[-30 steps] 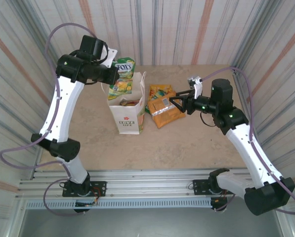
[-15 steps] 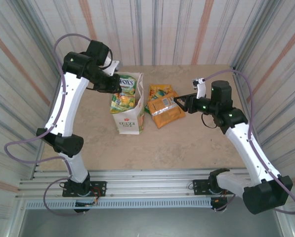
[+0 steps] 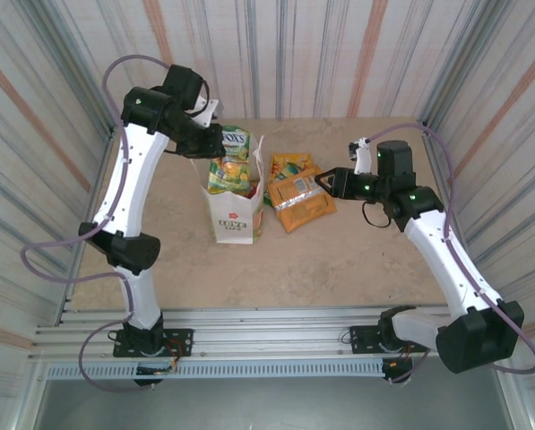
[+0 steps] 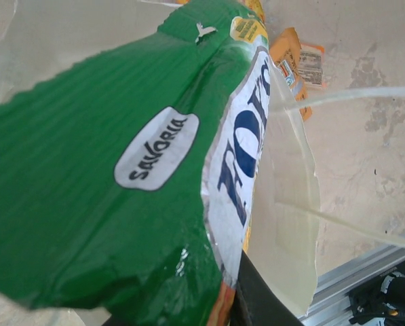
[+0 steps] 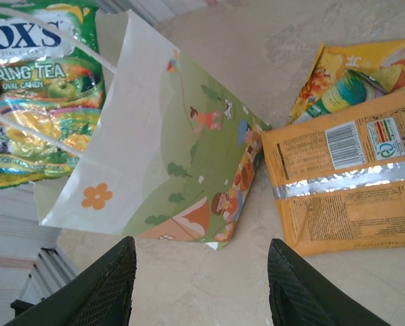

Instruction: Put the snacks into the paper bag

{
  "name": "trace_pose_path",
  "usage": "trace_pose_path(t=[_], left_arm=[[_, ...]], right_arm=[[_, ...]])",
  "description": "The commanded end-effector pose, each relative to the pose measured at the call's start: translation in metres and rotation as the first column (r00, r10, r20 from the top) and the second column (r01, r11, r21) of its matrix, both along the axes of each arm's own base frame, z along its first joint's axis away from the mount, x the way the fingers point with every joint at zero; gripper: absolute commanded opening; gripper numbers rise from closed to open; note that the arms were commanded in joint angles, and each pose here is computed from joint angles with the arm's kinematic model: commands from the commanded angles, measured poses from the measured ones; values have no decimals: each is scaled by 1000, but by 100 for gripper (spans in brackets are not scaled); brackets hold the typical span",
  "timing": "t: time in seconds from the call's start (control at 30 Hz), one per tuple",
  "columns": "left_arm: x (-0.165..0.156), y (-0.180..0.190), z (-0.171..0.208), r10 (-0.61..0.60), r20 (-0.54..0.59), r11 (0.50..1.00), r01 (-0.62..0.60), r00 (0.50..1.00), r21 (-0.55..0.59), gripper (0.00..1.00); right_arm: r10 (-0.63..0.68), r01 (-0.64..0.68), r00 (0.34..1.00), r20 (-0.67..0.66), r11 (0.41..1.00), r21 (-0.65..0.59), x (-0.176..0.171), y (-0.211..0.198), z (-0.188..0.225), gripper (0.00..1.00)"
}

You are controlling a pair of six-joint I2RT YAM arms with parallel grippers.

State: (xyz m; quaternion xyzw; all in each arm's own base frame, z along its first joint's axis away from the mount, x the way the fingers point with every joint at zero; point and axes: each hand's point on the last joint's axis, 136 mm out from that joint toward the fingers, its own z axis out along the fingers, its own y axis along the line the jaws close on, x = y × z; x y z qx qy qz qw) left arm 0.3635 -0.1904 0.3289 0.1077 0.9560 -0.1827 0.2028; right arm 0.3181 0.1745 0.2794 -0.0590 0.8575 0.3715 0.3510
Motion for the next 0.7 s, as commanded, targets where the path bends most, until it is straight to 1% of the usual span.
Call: trace_pose_path(t=[0.0,0.1,0.17,0.4,0.53,0.6,0.67], left_arm=[[2,-1,1,27,-25,999,-27,999,-27,5],[-2,0,-10,26,-68,1000,-27,997,-3,5],[-2,2,-16,31,-76,999,-29,997,22,5],[5,-8,-30,19,-108,1000,-19,994,-2,7],[6,-21,-42,-20,-154,999,13,988,-46,7],[6,-35,-43,-63,-167,993,44,984,-113,7],[6,-44,-42,-89,-167,987,64,982,-149,7]], right_arm=[[-29,29,998,-51,1000,-9,3,-4,1,53],[-38,36,996,-79,999,-26,6,-5,-6,51],[-47,43,994,-98,998,-42,8,-5,-13,51],[-33,28,991,-126,998,-49,8,1,-21,51],[-34,27,991,-130,998,-51,7,1,-23,51],[-39,31,991,-130,997,-64,7,-1,-25,51],[-37,28,990,-135,997,-68,6,-1,-27,51]])
